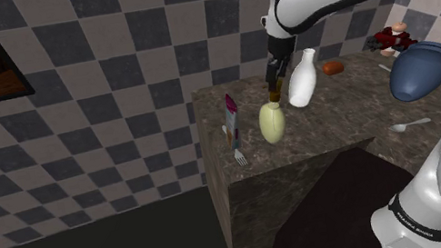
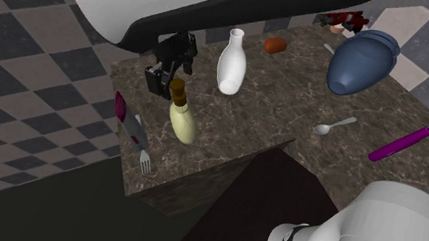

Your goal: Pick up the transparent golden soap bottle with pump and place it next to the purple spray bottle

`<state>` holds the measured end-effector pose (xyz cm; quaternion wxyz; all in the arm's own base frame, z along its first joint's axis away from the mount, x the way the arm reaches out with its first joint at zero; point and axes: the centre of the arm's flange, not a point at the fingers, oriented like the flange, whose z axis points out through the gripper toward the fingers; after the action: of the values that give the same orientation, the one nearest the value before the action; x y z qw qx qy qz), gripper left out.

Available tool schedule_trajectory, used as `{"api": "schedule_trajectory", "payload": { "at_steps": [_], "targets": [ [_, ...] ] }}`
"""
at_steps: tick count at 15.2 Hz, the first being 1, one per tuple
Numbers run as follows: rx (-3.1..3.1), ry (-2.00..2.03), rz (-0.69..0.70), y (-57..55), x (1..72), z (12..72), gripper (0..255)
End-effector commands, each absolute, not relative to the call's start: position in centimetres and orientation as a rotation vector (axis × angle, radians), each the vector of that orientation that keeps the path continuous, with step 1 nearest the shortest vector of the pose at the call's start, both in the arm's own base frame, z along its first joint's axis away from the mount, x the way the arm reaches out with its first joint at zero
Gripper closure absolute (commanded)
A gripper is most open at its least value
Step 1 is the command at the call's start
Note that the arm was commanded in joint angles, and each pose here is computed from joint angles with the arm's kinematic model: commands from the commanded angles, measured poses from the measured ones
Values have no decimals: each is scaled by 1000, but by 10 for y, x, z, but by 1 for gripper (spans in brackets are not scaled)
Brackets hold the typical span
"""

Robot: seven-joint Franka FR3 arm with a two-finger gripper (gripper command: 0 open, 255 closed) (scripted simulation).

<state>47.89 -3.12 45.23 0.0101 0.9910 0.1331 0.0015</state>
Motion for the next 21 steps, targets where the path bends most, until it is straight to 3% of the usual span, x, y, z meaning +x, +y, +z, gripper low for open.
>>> {"api": "schedule_trajectory", "payload": {
  "at_steps": [1, 11, 12, 21],
  "targets": [
    [3094, 416, 5, -30, 480, 441, 0],
    [3094, 416, 5, -31, 481, 428, 0],
    [3094, 416, 5, -31, 481, 428, 255],
    [3094, 416, 5, -31, 481, 428, 255]
  ]
}}
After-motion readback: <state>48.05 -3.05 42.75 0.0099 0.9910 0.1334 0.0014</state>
